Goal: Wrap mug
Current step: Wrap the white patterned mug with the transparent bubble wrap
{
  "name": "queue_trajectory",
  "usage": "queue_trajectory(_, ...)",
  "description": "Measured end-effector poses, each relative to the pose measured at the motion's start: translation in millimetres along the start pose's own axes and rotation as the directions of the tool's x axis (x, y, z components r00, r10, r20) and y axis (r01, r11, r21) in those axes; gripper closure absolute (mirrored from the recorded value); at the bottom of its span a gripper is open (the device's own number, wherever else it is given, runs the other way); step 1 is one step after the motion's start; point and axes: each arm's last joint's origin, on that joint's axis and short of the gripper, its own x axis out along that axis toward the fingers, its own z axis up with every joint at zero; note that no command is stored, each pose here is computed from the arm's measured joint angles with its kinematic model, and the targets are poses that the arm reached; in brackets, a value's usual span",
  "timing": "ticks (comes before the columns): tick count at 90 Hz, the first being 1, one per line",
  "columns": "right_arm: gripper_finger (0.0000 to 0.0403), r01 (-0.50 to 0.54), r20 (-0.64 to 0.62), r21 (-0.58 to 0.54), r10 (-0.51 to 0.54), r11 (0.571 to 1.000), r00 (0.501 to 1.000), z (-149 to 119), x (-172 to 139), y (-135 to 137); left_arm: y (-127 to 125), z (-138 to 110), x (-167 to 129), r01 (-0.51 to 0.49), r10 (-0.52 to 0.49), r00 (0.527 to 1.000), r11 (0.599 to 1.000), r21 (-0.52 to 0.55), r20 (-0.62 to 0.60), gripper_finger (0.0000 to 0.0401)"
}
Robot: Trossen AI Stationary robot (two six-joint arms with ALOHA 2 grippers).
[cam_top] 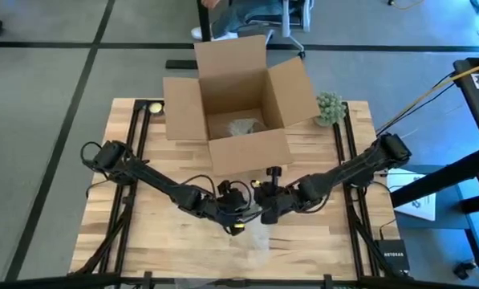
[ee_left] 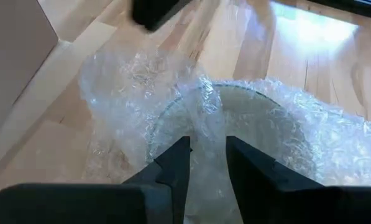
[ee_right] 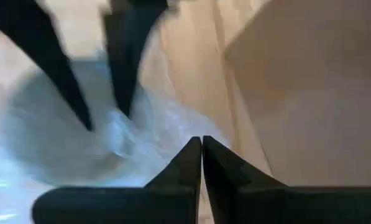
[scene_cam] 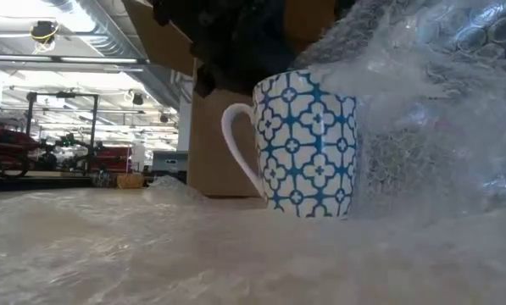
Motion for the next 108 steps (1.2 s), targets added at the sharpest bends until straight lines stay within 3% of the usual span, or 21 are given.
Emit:
queue_trajectory(18, 0.0402, 0.042, -0.032, 0.068, -0.040, 0.997, 0.999, -24.7, 18.4, 0.3, 0.0, 0.0, 0.0, 0.000, 0.000, 1.000, 1.000, -0.001, 0.000, 0.0313)
queue_trajectory(26, 0.0402, -0.007, 0.068, 0.091, 0.000, 0.996, 0.998, -21.0, 22.8, 5.7, -0.1, 0.1, 0.0, 0.001, -0.001, 1.000, 1.000, -0.001, 0.001, 0.0313)
queue_trajectory(39, 0.0402, -0.082, 0.186, 0.033, 0.075, 0.996, 0.980, -11.1, 20.0, 14.1, 0.0, 0.0, 0.0, 0.001, -0.001, 1.000, 1.000, -0.001, 0.000, 0.0313)
queue_trajectory(64, 0.0402, -0.239, 0.207, -0.056, 0.246, 0.969, 0.947, -11.3, 13.3, 31.9, 0.0, -0.1, 0.0, 0.001, -0.001, 1.000, 1.000, -0.001, -0.001, 0.0313)
queue_trajectory(108, 0.0402, -0.232, 0.178, -0.019, 0.231, 0.973, 0.956, -17.0, 30.4, 45.1, -2.3, -0.8, -1.2, 0.014, -0.014, 1.000, 1.000, 0.015, -0.001, 0.0313)
